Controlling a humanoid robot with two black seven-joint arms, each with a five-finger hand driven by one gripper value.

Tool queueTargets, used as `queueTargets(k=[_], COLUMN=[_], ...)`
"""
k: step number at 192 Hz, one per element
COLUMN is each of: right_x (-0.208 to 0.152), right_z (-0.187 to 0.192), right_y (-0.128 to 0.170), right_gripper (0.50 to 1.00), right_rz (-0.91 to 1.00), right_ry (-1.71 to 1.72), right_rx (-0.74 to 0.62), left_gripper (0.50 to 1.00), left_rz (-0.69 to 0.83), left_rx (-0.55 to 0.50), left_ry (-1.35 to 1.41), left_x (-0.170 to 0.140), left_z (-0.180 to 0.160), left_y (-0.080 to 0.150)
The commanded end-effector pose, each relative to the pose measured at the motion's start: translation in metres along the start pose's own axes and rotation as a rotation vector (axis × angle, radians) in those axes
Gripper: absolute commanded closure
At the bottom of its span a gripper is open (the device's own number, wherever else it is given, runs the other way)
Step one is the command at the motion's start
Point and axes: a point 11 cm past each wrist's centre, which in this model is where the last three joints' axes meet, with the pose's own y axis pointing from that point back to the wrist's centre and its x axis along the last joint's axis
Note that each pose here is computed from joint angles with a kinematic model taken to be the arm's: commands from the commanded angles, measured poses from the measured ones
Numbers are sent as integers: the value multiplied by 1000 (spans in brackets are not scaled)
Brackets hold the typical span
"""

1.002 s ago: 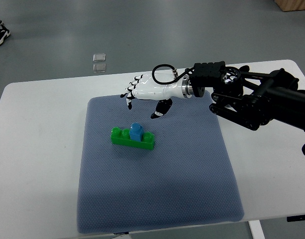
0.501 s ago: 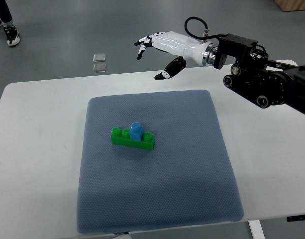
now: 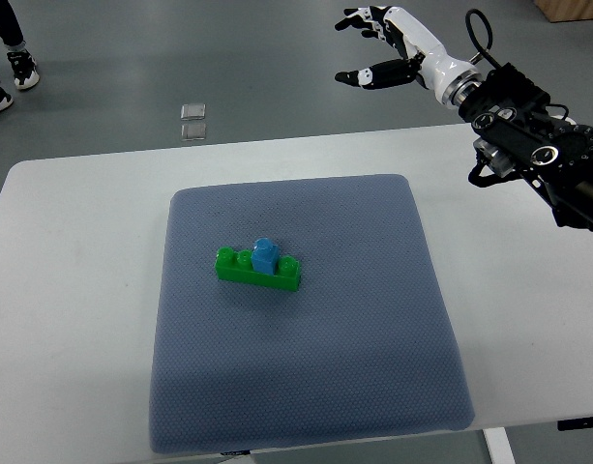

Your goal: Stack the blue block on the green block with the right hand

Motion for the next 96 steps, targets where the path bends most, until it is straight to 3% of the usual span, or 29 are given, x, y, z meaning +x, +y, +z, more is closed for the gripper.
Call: queueTargets(k=[1,96], right_x=[8,-2], right_z=[19,67], right_y=[6,29], right_gripper=[587,587], right_rz=[81,203], right_ry=[-150,-658], right_rx=[-73,-214], left_gripper=[500,500], left_rz=[0,0], left_rx=[0,2], left_ry=[1,1], left_x=[0,0], left_z=[0,-1], left_y=[0,0])
